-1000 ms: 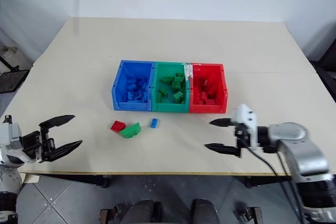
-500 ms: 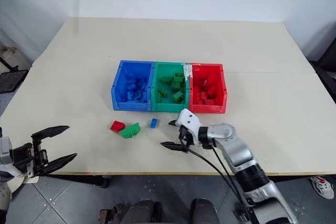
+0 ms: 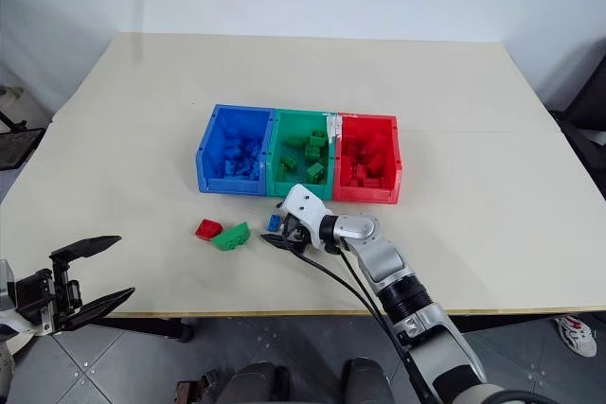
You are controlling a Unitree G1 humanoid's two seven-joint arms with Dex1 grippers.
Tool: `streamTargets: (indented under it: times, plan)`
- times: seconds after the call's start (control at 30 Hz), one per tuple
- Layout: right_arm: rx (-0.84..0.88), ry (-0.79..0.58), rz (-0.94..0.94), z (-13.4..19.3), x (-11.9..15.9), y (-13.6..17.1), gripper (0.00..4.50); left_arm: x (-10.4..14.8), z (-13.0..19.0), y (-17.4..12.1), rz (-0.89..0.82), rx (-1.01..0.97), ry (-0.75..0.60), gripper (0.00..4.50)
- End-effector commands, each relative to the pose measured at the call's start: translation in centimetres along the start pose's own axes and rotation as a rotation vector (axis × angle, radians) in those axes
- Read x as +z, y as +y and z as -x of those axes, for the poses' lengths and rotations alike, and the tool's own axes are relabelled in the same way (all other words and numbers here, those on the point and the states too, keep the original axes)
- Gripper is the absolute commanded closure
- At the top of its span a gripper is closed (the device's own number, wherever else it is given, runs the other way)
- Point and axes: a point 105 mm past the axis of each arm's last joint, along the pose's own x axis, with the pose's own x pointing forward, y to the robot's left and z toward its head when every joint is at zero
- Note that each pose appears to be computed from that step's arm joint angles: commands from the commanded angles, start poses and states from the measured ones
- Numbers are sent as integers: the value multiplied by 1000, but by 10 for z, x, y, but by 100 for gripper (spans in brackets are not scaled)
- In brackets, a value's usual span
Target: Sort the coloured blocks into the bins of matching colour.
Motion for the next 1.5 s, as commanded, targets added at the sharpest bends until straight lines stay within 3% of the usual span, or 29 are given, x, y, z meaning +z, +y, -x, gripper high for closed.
streamTargets:
  times: [0.03,0.13,0.17,0.33,0.43,0.6,0.73,1.0,1.23,1.5]
  plan:
    - [9,44,-7,5,-12,5,195,9,3,2,-35,10,-19,0]
    - [9,30,-4,14,-9,3,297,9,3,2,-36,11,-20,0]
    - [15,13,-6,19,-4,3,308,9,3,3,-36,11,-21,0]
    - [43,-69,-34,47,21,-3,307,9,1,6,-36,8,-25,0]
    - [73,-113,-88,85,36,-10,307,8,-1,8,-34,5,-30,0]
    - [55,-59,-106,147,30,-28,307,6,-3,11,-32,1,-34,0]
    - [-3,-57,-84,158,38,-43,307,6,-3,14,-34,0,-36,0]
    - [-88,-183,-26,113,90,-73,307,5,-5,16,-41,3,-42,0]
    - [-132,-252,-21,42,128,-86,307,6,-3,16,-49,15,-38,0]
    - [-96,-301,-4,-28,158,-70,307,7,-1,12,-57,30,-36,0]
